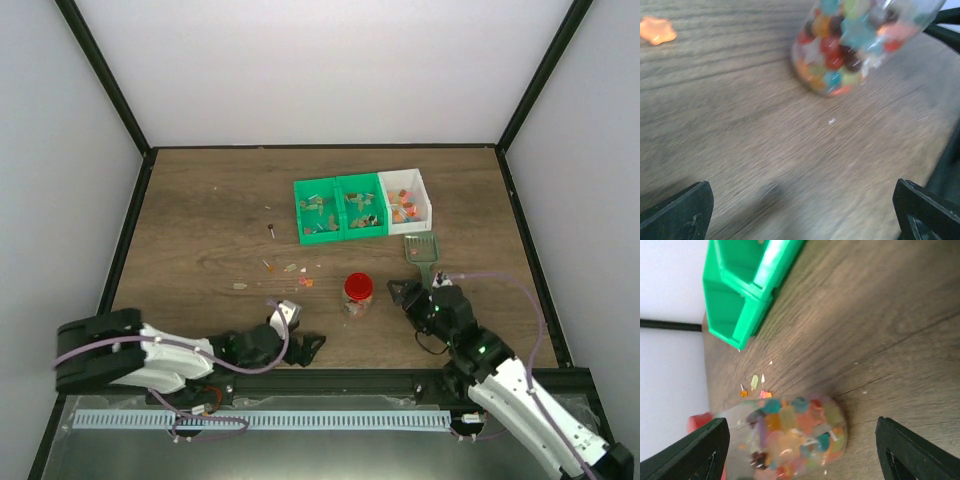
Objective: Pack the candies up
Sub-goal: Screw the bottle lid onto the packing bottle.
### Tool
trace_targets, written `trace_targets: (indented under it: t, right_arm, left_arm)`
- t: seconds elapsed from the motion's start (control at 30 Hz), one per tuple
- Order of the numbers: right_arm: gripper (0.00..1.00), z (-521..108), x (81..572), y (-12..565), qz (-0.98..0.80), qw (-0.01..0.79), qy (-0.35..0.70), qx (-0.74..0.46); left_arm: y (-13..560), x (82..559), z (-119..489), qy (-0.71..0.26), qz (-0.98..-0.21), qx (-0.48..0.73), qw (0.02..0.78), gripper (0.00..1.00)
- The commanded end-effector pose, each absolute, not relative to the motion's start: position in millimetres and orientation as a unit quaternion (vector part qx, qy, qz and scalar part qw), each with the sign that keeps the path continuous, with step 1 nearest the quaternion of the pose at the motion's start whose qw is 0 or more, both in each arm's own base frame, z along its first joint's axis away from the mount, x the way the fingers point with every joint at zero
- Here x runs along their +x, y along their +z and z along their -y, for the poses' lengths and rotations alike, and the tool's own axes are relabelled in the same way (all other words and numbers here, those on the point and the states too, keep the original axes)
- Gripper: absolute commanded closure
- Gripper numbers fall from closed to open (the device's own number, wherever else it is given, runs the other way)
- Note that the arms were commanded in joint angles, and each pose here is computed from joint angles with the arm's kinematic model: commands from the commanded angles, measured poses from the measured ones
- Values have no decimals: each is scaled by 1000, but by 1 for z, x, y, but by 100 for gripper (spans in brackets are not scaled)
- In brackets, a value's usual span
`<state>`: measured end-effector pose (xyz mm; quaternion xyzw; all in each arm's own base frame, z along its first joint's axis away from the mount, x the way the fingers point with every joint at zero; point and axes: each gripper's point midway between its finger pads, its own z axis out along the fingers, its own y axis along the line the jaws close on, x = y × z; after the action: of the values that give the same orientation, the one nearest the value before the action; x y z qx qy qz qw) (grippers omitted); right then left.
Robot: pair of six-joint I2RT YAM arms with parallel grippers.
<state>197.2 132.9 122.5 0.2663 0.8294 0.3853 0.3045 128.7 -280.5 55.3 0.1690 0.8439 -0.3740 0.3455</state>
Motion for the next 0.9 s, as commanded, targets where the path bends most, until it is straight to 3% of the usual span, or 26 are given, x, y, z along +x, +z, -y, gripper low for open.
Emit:
trace_targets:
  t: [0.0,0.23,0.5,0.67,0.87]
  right_arm:
    - [18,-136,210,130,-733,318,507,323]
    - [18,-121,213,122,-731,360,486,317]
    - [18,-128,222,111,-746,352,476,305]
    - [24,-130,230,121,-762,367,459,273]
    - [25,-127,239,140,-780,394,422,240]
  left_arm:
    - [72,137,279,-363,-787,174,467,0]
    - [61,135,307,-349,-758,220,505,0]
    - [64,145,334,-361,-714,227,555,0]
    - [52,156,347,-353,-710,251,555,8]
    - [54,178,370,-333,-704,271,566,8]
